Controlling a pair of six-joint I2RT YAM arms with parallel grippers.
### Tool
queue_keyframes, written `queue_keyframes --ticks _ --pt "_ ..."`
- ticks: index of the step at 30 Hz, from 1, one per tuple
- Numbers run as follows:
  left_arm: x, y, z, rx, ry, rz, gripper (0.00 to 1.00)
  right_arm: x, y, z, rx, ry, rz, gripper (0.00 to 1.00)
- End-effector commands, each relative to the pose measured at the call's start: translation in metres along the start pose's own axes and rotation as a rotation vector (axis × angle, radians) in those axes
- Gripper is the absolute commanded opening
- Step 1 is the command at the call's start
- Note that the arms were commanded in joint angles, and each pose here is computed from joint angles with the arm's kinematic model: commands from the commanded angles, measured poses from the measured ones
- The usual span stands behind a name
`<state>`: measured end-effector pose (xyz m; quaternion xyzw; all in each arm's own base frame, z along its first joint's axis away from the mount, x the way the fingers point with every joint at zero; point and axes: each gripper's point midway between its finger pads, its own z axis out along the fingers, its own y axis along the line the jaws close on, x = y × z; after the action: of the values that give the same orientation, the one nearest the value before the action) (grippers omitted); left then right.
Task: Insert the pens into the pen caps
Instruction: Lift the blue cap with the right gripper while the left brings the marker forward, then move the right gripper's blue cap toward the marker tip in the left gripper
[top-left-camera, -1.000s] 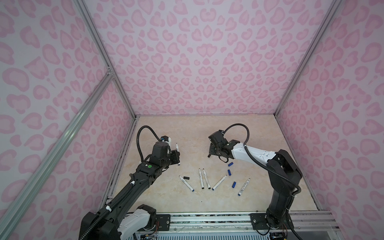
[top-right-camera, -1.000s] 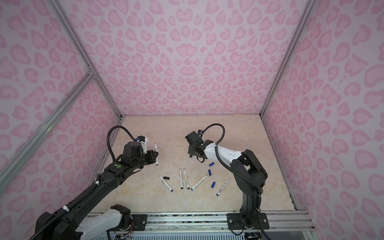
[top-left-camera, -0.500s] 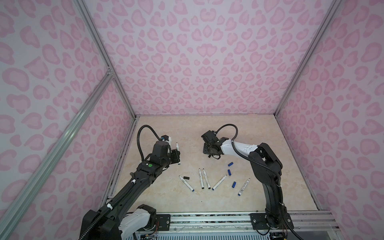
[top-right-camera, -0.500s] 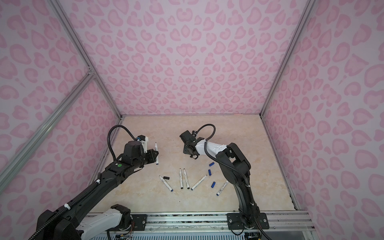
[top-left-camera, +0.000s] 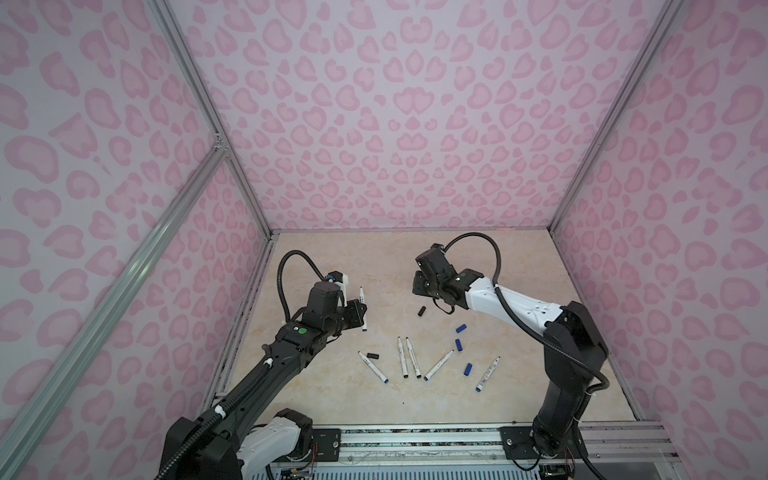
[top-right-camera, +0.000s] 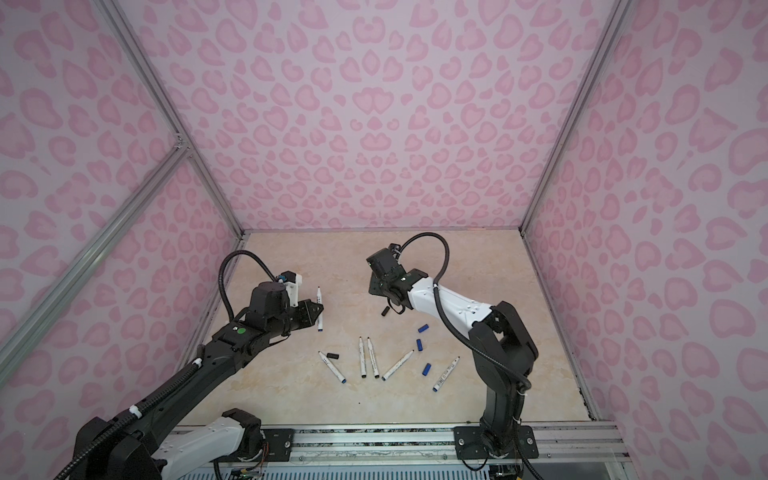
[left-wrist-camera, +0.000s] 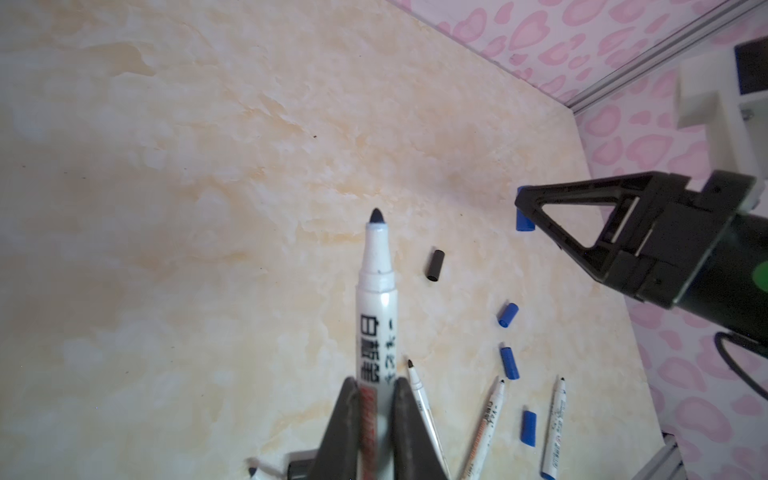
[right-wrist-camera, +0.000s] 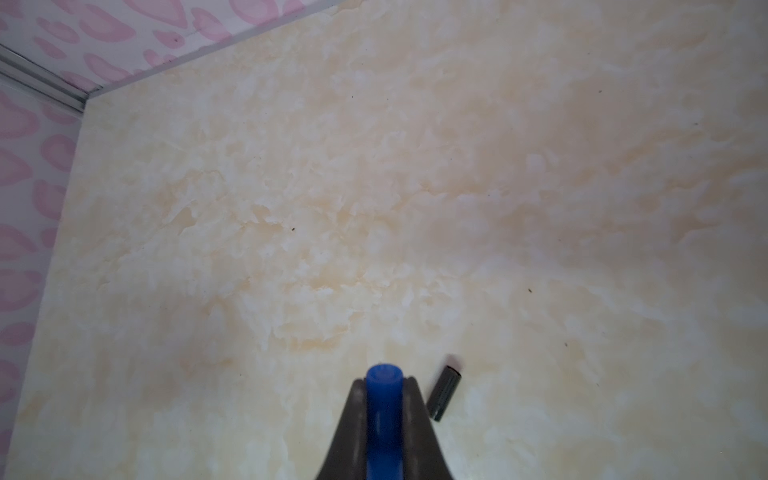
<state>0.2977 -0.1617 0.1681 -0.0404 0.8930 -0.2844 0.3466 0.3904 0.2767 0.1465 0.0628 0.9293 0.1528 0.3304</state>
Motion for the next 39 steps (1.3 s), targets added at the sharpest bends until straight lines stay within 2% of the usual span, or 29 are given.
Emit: queue_keyframes --ticks 1,6,12,15,22,29,39 --pt "-0.008 -0.020 -0.003 0.082 -0.030 -0.044 0.04 -0.003 -0.021 -0.023 0.000 -0.027 0.001 0.07" --pt "-0.009 -0.070 -0.006 0.188 -0.004 0.024 0.04 -0.008 -0.060 -0.072 -0.019 -0.097 0.050 0.08" --pt "0.020 -0.140 0.006 0.311 0.064 0.124 0.04 -0.005 -0.092 -0.116 -0.062 -0.206 0.119 0.11" --pt "0.035 -0.163 0.011 0.329 0.095 0.177 0.04 -0.009 -0.105 -0.137 -0.072 -0.246 0.141 0.12" --pt "0.059 -0.184 0.019 0.360 0.147 0.215 0.04 -0.015 -0.120 -0.161 -0.092 -0.294 0.174 0.13" --pt "0.089 -0.203 0.028 0.394 0.212 0.274 0.04 -0.019 -0.111 -0.160 -0.143 -0.286 0.189 0.11" --pt "0.104 -0.214 0.038 0.442 0.260 0.277 0.04 -0.030 -0.100 -0.180 -0.204 -0.319 0.190 0.13"
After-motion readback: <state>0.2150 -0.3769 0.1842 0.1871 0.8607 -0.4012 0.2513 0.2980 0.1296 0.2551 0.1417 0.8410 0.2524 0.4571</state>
